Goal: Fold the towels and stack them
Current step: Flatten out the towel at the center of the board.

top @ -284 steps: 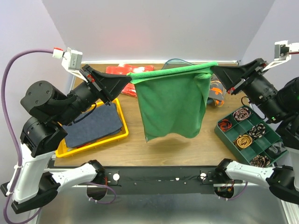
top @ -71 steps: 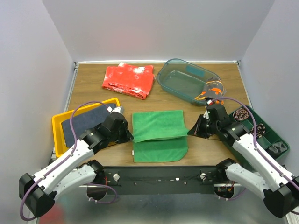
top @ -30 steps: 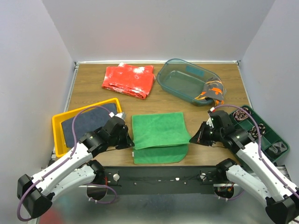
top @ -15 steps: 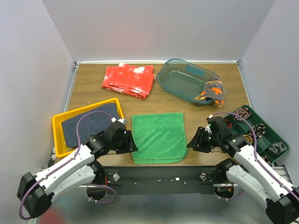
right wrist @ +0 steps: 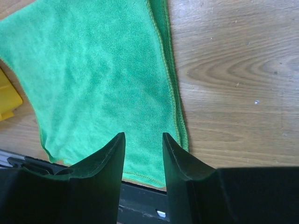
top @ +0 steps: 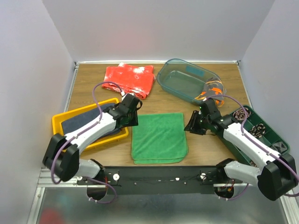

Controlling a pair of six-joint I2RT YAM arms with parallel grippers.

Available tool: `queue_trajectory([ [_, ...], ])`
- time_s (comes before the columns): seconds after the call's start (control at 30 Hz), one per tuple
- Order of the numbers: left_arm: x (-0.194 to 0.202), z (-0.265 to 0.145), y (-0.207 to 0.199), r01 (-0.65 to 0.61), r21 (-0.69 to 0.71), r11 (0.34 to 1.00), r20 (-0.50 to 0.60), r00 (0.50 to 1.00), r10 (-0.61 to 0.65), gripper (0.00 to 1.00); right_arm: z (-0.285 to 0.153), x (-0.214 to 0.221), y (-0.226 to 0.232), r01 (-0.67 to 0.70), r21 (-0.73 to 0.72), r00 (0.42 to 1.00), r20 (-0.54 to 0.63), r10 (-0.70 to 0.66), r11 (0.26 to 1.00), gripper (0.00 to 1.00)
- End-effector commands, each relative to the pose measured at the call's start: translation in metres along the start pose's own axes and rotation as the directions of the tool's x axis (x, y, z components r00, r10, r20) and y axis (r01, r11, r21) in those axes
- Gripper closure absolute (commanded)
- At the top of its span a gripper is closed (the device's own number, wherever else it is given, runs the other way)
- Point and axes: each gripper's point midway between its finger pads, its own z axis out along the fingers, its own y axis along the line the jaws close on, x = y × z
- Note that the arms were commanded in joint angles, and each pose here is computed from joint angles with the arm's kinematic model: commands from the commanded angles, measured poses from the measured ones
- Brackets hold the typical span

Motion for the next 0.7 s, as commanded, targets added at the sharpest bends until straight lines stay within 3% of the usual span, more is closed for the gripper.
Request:
queue_trajectory([
  [0.0,-0.025,0.023,0.008,-0.027,-0.055,0.998,0.029,0.999,0.029,0.59,-0.003,0.011,-0.004,0.036,0.0,0.999,-0.006,-0.036,0.999,0.56],
  [0.2,-0.03,0.048,0.023,-0.025,-0.126,0.992,0.007,1.0,0.026,0.57,0.003,-0.02,-0.004,0.022,0.052,0.992,0.126,-0.028,0.998,0.53],
  [0.5,-0.039,0.086,0.029,-0.021,-0.148,0.989,-0.046,0.999,0.015,0.57,0.046,-0.085,0.011,0.082,0.132,0.956,0.268,-0.115,0.988,0.54],
  [0.67,-0.039,0.099,0.035,0.009,-0.147,0.989,-0.048,0.999,-0.017,0.57,0.075,-0.1,0.013,0.115,0.149,0.948,0.28,-0.153,0.982,0.54],
])
